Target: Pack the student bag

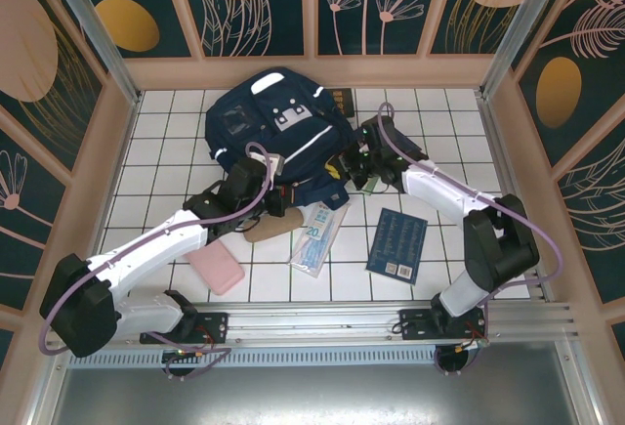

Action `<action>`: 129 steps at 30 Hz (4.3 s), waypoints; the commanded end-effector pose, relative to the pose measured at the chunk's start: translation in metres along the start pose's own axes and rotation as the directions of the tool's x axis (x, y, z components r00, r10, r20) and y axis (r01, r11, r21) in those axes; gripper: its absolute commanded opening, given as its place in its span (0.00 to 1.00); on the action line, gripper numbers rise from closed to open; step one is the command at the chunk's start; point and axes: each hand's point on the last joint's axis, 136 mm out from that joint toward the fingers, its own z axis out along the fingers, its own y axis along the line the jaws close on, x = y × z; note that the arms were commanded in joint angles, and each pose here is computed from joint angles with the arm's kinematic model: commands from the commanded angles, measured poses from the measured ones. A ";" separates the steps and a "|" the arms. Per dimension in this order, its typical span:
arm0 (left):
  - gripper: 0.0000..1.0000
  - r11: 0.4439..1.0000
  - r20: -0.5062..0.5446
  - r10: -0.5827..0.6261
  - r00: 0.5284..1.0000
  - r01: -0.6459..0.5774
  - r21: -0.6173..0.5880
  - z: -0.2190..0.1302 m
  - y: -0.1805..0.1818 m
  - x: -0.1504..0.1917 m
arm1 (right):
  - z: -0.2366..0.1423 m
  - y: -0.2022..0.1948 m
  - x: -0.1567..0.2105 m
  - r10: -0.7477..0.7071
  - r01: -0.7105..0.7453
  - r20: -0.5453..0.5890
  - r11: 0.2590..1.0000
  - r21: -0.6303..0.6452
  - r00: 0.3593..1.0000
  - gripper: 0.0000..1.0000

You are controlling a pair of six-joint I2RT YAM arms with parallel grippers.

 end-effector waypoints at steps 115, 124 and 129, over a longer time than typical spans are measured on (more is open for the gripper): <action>0.62 0.899 -0.359 0.351 0.865 -0.418 -0.128 0.151 -0.009 -0.034 | -0.122 -0.068 -0.065 -0.379 0.306 0.448 0.924 0.229 0.810 0.66; 0.53 0.869 -0.377 0.345 0.860 -0.444 -0.219 0.184 0.009 -0.037 | -0.129 -0.068 -0.062 -0.394 0.330 0.448 0.919 0.217 0.803 0.65; 0.29 0.851 -0.351 0.304 0.886 -0.418 -0.317 0.175 0.038 -0.042 | -0.134 -0.073 -0.061 -0.403 0.328 0.455 0.914 0.237 0.794 0.64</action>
